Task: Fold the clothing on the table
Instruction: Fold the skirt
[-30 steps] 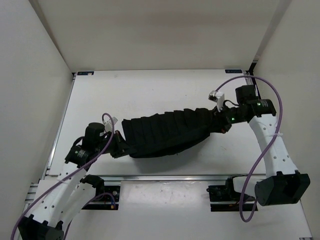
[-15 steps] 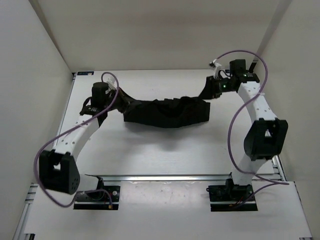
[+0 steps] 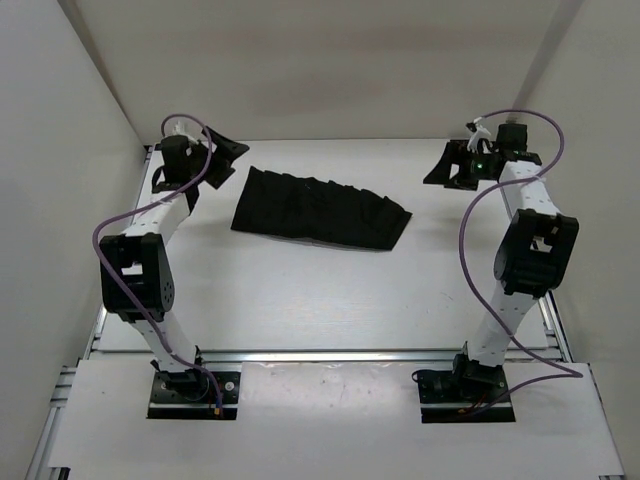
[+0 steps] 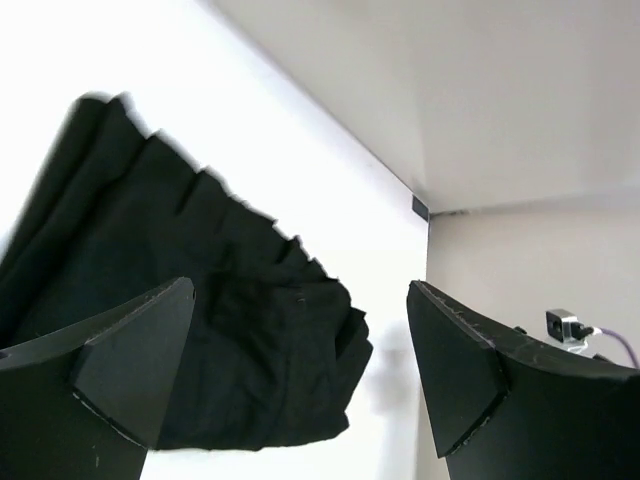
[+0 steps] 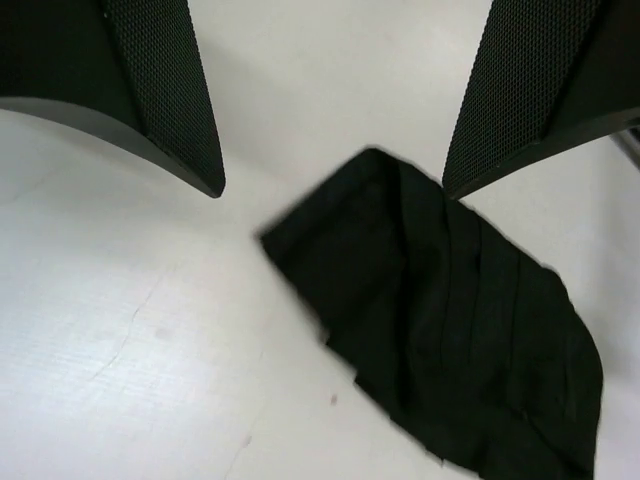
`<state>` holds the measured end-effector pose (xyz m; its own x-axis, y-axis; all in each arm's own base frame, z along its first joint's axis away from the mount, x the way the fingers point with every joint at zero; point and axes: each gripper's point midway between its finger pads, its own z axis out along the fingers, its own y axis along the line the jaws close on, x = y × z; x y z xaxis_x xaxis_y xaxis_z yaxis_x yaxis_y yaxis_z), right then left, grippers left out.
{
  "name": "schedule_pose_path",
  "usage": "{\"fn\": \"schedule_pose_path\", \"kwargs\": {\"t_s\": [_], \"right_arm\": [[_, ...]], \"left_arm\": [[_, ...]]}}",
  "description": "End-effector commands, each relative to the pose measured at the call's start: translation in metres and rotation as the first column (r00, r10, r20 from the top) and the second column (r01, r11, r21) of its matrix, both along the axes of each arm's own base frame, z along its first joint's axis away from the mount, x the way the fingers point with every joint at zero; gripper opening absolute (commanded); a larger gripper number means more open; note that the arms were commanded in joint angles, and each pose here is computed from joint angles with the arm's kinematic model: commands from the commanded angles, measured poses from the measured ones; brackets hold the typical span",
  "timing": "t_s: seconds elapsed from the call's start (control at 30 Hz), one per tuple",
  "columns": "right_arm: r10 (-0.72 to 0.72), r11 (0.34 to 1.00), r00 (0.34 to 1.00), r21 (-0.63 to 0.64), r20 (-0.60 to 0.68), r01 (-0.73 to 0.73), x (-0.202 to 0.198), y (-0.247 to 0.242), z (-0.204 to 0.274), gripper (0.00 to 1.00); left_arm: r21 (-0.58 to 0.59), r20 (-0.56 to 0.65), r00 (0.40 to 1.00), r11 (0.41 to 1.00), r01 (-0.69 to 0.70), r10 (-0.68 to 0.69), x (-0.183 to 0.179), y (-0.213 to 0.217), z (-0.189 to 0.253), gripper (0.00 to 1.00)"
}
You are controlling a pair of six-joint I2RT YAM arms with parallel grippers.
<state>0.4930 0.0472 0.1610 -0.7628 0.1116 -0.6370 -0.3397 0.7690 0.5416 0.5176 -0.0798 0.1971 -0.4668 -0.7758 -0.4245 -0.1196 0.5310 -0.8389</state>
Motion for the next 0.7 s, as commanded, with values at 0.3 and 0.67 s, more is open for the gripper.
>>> {"fn": "schedule_pose_path", "kwargs": {"t_s": [0.3,0.67], "right_arm": [[0.373,0.927,0.902,-0.057,0.216,-0.37,-0.035,0.098,0.016,0.91],[0.44,0.886,0.886,-0.229,0.145,-0.402,0.044,0.171,-0.04,0.9]], "left_arm": [[0.446,-0.124,0.976,0.869,0.214,-0.176,-0.03,-0.014,-0.006,0.98],[0.775,-0.26,0.959,0.569,0.275,-0.111,0.013,-0.001,-0.034,0.99]]}}
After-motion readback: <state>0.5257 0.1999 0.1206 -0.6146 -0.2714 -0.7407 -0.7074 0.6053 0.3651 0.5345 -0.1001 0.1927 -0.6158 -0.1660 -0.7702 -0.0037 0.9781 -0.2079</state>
